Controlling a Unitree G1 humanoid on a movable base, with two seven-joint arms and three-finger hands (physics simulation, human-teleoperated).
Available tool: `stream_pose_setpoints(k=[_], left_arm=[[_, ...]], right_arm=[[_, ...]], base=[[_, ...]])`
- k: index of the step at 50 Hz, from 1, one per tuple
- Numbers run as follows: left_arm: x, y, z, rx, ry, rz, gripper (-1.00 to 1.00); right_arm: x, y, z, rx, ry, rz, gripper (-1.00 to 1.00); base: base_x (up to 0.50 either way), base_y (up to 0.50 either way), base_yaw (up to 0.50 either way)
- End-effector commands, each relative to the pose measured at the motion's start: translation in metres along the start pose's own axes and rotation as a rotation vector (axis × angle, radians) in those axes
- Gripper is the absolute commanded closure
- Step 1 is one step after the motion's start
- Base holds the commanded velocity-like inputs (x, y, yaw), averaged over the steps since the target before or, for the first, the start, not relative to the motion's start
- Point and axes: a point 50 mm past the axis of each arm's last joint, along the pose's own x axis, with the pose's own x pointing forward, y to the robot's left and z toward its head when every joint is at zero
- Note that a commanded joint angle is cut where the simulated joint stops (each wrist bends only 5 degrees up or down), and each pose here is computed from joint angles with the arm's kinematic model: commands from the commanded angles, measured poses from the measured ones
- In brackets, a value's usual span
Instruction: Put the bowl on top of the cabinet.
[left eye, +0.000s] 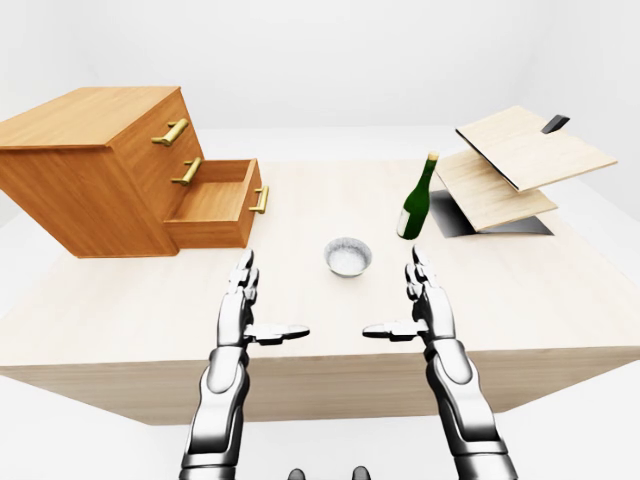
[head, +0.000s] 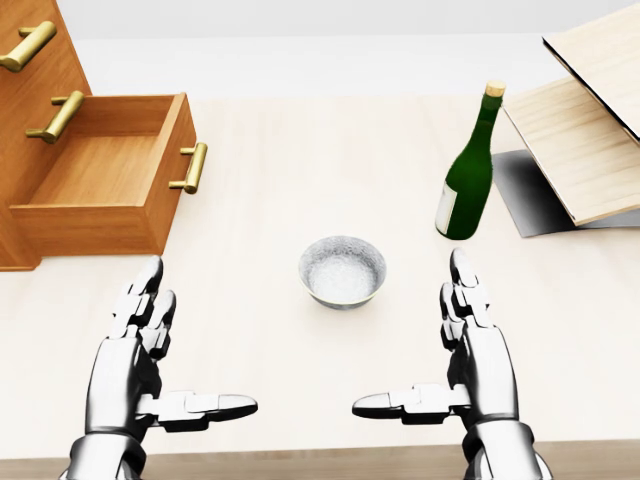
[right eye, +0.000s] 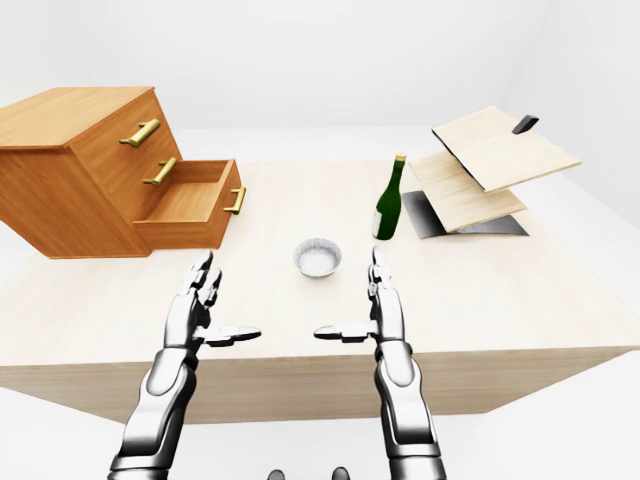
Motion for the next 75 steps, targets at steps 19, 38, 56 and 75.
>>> stream_pose_setpoints(k=[19, 38, 56, 75], left_arm=[[-0.003, 0.01, 0.021, -0.005, -0.042, 0.002, -0.89], [-0.017, 0.022, 0.093, 0.014, -0.356, 0.024, -0.89], [-0.054, 0.033, 0.174, 0.05, -0.751, 0.032, -0.89], [-0.083, 0.05, 0.221, 0.04, -1.023, 0.075, -0.89]], right_arm=[[0.0, -0.008, 0.005, 0.002, -0.003, -0.01, -1.0], [-0.001, -0.009, 0.011, 0.0, -0.01, -0.012, -1.0], [0.0, -0.011, 0.015, 0.001, -0.015, -0.016, -1.0], [-0.001, -0.011, 0.017, 0.001, -0.023, -0.017, -1.0]], base=[[0.0, 0.0, 0.0], [0.0, 0.0, 0.0], [0.0, 0.0, 0.0], [0.0, 0.0, 0.0]])
